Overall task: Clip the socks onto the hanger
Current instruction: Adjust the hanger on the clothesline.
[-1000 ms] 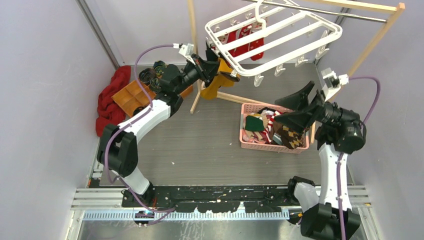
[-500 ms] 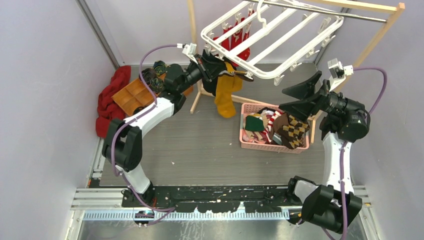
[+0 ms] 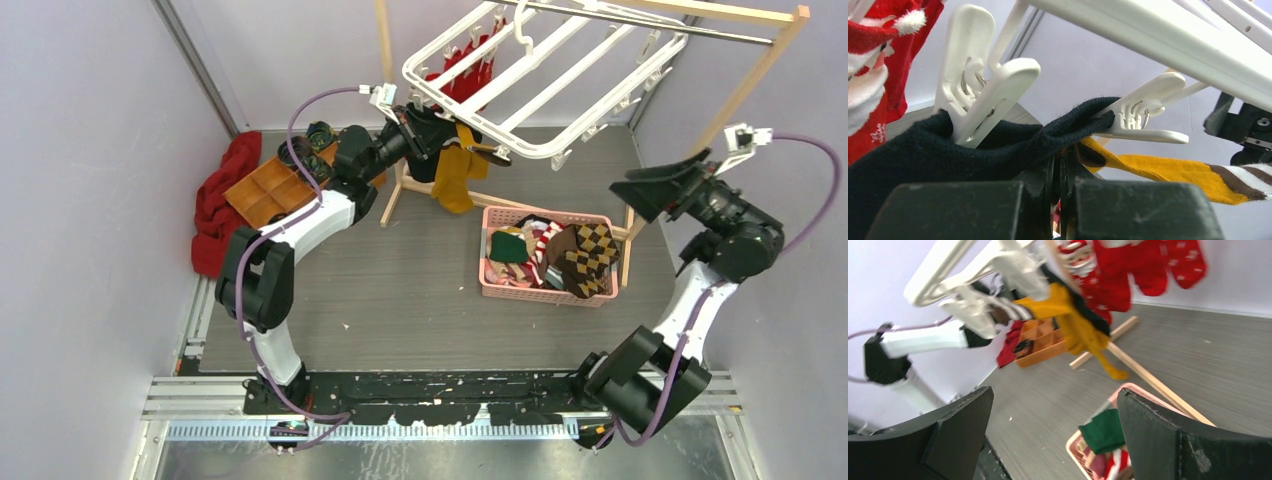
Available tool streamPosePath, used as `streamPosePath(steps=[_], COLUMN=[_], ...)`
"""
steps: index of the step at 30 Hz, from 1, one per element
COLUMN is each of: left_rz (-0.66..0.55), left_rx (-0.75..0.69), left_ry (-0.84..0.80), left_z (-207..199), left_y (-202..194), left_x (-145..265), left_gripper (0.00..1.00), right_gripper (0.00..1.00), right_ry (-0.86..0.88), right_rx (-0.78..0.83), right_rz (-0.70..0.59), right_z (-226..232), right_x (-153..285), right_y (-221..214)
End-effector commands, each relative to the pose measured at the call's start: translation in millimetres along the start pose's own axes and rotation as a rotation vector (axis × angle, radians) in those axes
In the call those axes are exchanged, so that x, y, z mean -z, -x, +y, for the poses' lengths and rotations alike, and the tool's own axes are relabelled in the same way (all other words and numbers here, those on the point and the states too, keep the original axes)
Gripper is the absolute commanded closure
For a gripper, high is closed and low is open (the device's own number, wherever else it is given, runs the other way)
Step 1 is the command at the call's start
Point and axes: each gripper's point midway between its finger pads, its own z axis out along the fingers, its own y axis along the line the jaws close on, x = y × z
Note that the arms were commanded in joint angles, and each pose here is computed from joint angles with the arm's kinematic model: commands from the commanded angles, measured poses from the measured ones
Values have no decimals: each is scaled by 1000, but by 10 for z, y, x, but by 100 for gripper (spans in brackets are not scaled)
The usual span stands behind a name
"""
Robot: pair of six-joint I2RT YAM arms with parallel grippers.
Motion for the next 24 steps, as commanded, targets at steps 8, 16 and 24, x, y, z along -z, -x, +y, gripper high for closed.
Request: streamPosePath(steps=[8,16,24], left_rz=[-72,-57,-68], left_rx=[-24,-18,-3], left_ry=[-94,-110,-124], left_z=[-213,-227,-225], left_y=[277,258,287], left_x=[-75,-75,-107], left_gripper=[100,100,100], right_gripper=[0,0,0], right_ry=[-12,173,338], right_rx=[30,86,54], right_rz=[-57,-286,-484], right_z=[248,1090,1691], right_x=[27,-105,-111], right_y=[59,865,1793])
